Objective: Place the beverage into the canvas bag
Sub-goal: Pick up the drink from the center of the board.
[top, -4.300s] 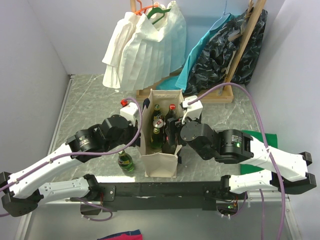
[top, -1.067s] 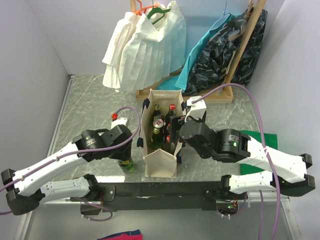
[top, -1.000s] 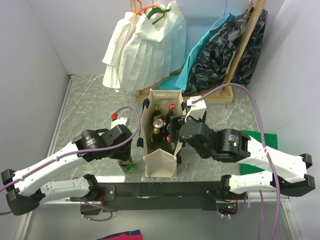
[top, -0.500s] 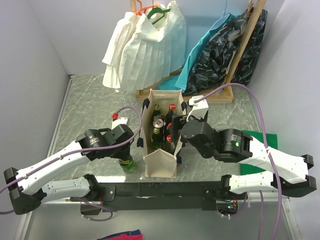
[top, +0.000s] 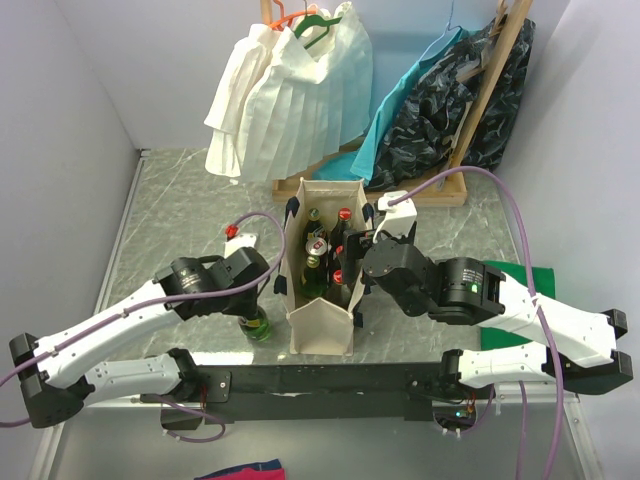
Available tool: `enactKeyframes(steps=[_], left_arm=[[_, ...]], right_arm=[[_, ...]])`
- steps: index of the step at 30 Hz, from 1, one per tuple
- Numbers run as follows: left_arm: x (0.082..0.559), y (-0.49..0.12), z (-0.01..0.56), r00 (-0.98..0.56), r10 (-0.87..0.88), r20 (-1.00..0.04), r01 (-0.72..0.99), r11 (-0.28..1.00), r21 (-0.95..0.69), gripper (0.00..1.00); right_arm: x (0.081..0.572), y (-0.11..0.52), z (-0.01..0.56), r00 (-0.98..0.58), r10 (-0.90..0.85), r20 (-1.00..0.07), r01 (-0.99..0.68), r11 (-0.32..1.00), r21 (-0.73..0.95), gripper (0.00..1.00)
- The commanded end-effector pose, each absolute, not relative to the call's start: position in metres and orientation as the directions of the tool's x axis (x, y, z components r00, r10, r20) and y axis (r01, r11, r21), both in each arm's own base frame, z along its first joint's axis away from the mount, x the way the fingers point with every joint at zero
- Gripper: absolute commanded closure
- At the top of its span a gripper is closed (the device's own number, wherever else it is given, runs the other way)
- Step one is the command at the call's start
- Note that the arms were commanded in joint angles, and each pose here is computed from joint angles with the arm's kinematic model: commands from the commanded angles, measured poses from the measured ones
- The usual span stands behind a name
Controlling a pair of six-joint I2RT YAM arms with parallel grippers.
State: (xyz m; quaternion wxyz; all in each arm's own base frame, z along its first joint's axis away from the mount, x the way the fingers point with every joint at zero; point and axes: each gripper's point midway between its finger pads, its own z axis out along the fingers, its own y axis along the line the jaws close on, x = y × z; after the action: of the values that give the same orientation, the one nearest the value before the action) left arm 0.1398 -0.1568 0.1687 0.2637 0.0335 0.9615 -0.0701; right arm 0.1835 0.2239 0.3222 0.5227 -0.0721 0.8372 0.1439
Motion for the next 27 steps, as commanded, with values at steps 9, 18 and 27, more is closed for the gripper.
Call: enactKeyframes(steps=[9, 18, 27], left_arm=[[0.164, -0.167, 0.218, -0.790, -0.015, -0.614, 0.101, 0.983, -0.154, 0.99], [0.170, -0.169, 0.253, -0.746, -0.058, -0.664, 0.106, 0.973, -0.204, 0.99], [0.172, -0.158, 0.270, -0.717, -0.088, -0.692, 0.080, 0.975, -0.206, 0.99]], right_arm=[[0.189, 0.220, 0.328, -0.426, 0.059, -0.903, -0.247, 0.952, 0.179, 0.13], [0.189, 0.221, 0.318, -0.444, 0.048, -0.895, -0.237, 0.957, 0.169, 0.13], [0.186, 0.216, 0.301, -0.480, 0.051, -0.876, -0.202, 0.965, 0.167, 0.20]])
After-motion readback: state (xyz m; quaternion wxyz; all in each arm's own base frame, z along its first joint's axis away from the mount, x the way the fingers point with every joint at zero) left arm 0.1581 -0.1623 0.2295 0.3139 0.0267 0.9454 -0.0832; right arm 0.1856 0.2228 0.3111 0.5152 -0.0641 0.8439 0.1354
